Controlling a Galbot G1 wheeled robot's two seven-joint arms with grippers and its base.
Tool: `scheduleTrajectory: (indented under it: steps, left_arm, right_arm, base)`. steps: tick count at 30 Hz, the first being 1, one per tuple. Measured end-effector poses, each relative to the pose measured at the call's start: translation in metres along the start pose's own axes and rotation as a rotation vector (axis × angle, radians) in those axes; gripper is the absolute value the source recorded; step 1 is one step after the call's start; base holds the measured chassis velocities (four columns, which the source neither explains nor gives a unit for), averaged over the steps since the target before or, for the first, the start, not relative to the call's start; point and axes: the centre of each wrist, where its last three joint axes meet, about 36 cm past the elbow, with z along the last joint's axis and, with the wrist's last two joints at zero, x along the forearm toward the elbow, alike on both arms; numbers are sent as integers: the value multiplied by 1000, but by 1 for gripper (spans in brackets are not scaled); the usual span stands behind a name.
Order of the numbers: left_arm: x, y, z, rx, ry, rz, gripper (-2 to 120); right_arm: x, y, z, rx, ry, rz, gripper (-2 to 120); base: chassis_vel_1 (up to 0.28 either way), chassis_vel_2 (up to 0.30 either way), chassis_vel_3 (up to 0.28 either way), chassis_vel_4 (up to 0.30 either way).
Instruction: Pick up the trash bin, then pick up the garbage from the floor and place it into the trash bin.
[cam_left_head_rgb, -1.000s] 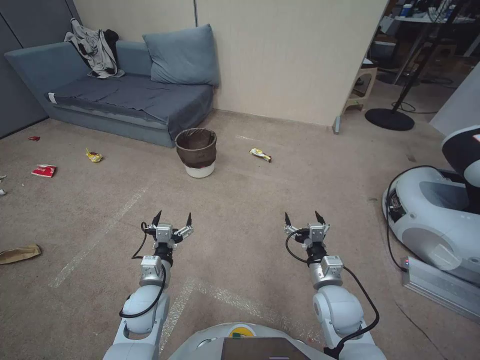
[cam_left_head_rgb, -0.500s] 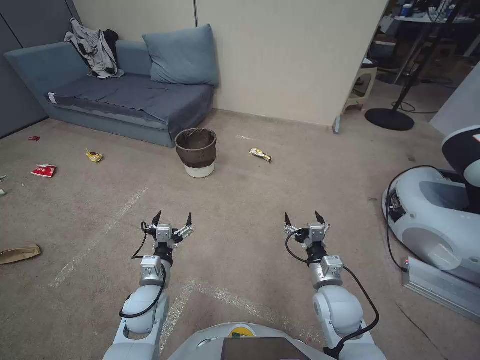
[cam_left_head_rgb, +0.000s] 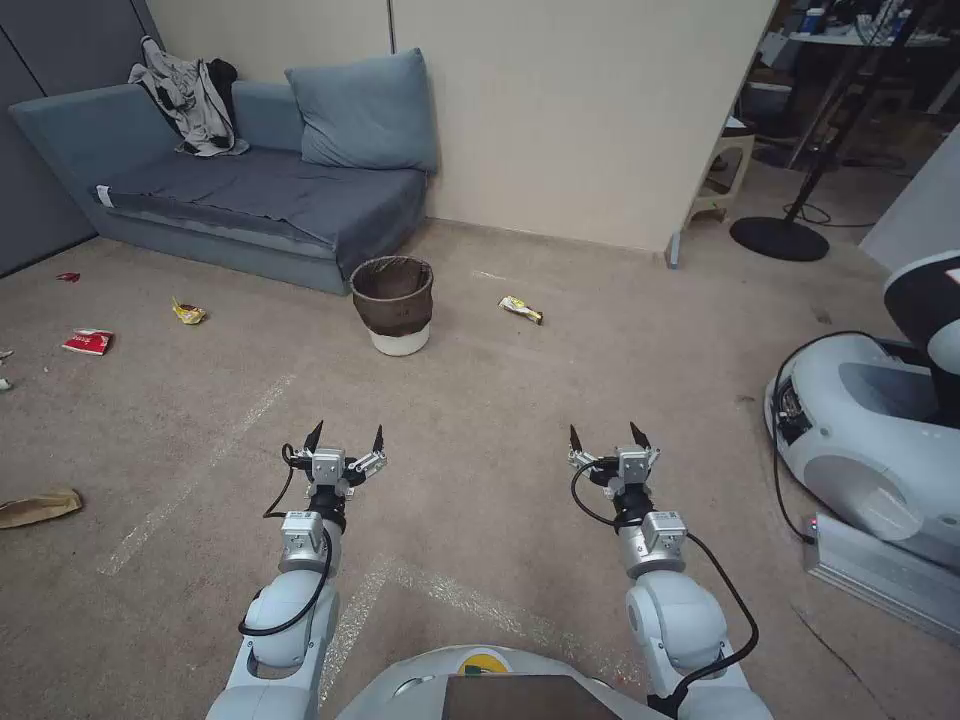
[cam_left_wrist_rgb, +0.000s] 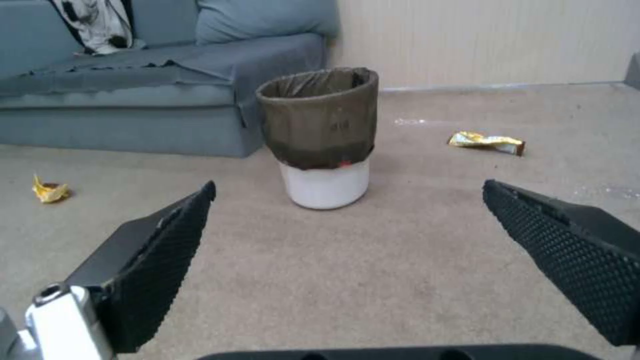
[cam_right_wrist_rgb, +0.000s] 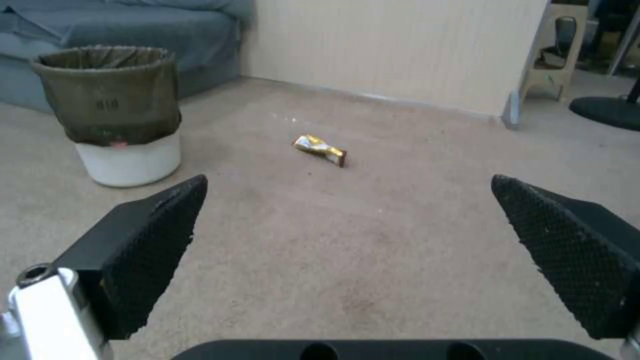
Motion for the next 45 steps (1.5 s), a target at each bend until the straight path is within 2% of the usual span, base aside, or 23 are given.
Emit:
scheduleTrajectory:
  steps: [11,14,17,18,20,21,22,24,25,27,28,29,32,45]
  left_arm:
    - [0,0,0,0,0,0,100]
    - [6,-1,-9,5,-16,0,100]
    - [25,-5,-35,25,-59,-4,100]
    - [25,-5,-35,25,-59,-4,100]
    - [39,-7,-53,40,-87,-9,100]
    - [39,-7,-53,40,-87,-9,100]
    - [46,-8,-63,47,-103,-11,100]
    - [51,-8,-70,52,-112,-14,100]
    - [51,-8,-70,52,-112,-14,100]
    - [63,-10,-87,70,-143,-16,100]
    - [63,-10,-87,70,-143,-16,100]
    - [72,-10,-98,82,-159,-21,100]
    - [92,-12,-126,111,-205,-31,100]
    - [99,-11,-130,121,-194,-38,100]
  right_arm:
    - [0,0,0,-1,0,0,100]
    - [5,1,-9,-5,-9,3,100]
    - [23,7,-38,-21,-38,12,100]
    - [23,7,-38,-21,-38,12,100]
    - [35,9,-58,-29,-57,21,100]
    - [35,9,-58,-29,-57,21,100]
    - [42,10,-71,-34,-68,28,100]
    - [55,12,-92,-43,-86,40,100]
    - [55,12,-92,-43,-86,40,100]
    - [67,13,-112,-51,-104,51,100]
    - [67,13,-112,-51,-104,51,100]
    - [75,13,-125,-60,-115,57,100]
    - [79,15,-130,-89,-110,48,100]
    - [78,15,-129,-96,-110,39,100]
  base:
    - [0,0,0,0]
    - [0,0,0,0]
    - [0,0,0,0]
    - [0,0,0,0]
    - [0,0,0,0]
    - [0,0,0,0]
    - [0,0,0,0]
    - [0,0,0,0]
    - [0,0,0,0]
    - [0,0,0,0]
    - [0,0,0,0]
    - [0,0,0,0]
    - [0,0,0,0]
    - [0,0,0,0]
